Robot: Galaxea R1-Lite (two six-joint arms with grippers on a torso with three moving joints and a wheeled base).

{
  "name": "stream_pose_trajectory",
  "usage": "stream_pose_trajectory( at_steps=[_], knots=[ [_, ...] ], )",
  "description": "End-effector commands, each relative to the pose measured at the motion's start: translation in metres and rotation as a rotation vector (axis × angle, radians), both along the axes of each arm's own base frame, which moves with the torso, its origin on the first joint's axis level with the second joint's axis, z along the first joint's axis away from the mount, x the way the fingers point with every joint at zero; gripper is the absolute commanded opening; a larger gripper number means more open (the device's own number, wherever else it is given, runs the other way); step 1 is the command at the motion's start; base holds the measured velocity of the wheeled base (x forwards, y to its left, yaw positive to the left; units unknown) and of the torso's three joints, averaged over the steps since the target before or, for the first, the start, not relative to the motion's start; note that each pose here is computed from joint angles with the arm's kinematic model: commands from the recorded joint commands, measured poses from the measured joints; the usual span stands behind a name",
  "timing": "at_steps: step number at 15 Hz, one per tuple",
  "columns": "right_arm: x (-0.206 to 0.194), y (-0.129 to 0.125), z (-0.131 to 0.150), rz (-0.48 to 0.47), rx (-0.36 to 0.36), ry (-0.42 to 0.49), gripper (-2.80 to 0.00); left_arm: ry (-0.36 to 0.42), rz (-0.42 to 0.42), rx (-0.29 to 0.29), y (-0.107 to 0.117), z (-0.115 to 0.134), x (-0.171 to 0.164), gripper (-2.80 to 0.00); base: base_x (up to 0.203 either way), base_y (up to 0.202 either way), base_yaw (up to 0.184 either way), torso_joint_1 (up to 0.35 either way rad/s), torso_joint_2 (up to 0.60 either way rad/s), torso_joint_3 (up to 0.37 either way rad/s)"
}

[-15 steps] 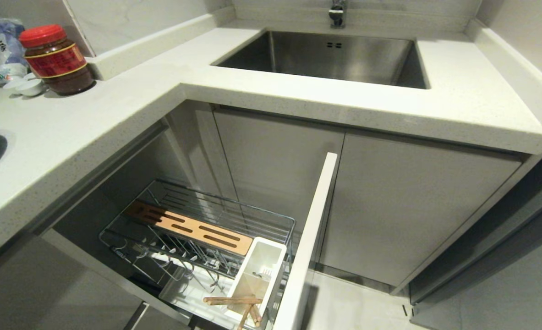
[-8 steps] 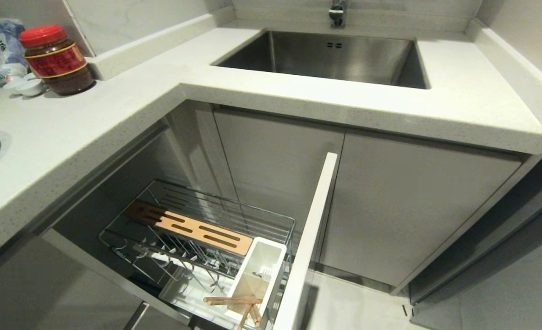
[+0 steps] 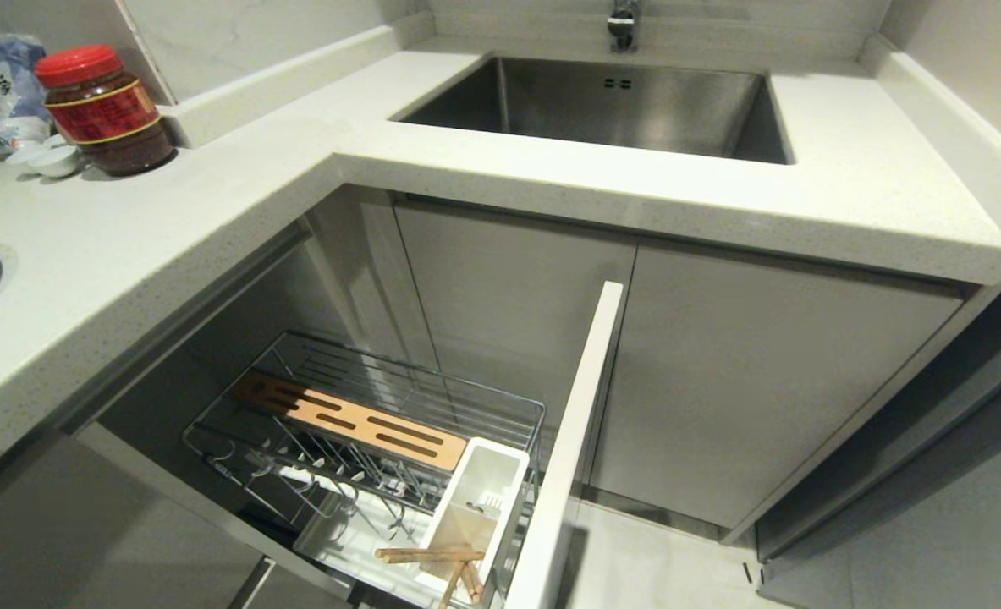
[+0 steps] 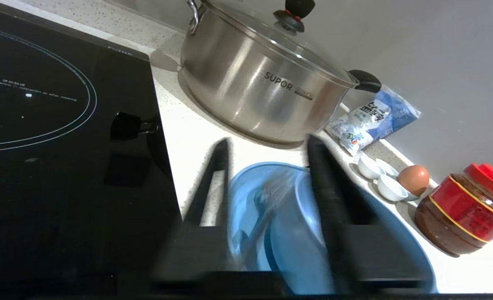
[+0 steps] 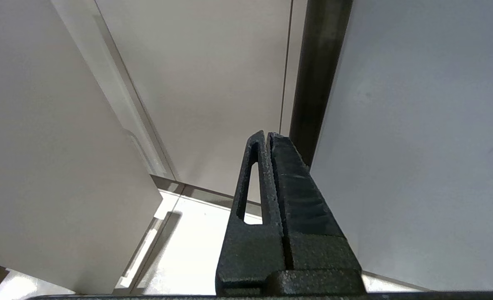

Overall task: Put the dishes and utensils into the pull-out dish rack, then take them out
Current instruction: Take the chopsticks out of the cupboard

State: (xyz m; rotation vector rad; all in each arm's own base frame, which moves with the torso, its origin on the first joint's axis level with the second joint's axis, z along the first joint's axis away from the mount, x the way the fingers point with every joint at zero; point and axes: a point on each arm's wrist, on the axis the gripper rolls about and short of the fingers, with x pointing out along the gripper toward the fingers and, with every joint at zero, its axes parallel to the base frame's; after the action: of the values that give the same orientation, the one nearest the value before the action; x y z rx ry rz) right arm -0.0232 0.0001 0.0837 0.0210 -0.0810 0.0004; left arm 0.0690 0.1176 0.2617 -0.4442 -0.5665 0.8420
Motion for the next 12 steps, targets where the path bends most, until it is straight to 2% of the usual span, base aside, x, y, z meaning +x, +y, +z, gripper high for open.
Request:
stream_pose_trajectory(
  at_steps=[1,7,11,12],
  knots=[
    [0.002,0.0,-0.007,0.0,0.0,0.024,-2.8,-0.009,-0.001,0.008,-0.001,0.001,-0.001,0.0,0.0,0.0,0.0,0.0,0.0,0.0],
    [0.002,0.0,-0.007,0.0,0.0,0.024,-2.8,-0.033,0.003,0.056,-0.012,0.009,-0.007,0.0,0.0,0.0,0.0,0.0,0.0,0.0],
    [0.002,0.0,-0.007,0.0,0.0,0.025,-2.8,-0.064,0.009,0.144,-0.029,0.024,-0.017,0.0,0.0,0.0,0.0,0.0,0.0,0.0],
    [0.002,0.0,-0.007,0.0,0.0,0.025,-2.8,-0.083,0.011,0.183,-0.036,0.032,-0.021,0.0,0.0,0.0,0.0,0.0,0.0,0.0]
  ],
)
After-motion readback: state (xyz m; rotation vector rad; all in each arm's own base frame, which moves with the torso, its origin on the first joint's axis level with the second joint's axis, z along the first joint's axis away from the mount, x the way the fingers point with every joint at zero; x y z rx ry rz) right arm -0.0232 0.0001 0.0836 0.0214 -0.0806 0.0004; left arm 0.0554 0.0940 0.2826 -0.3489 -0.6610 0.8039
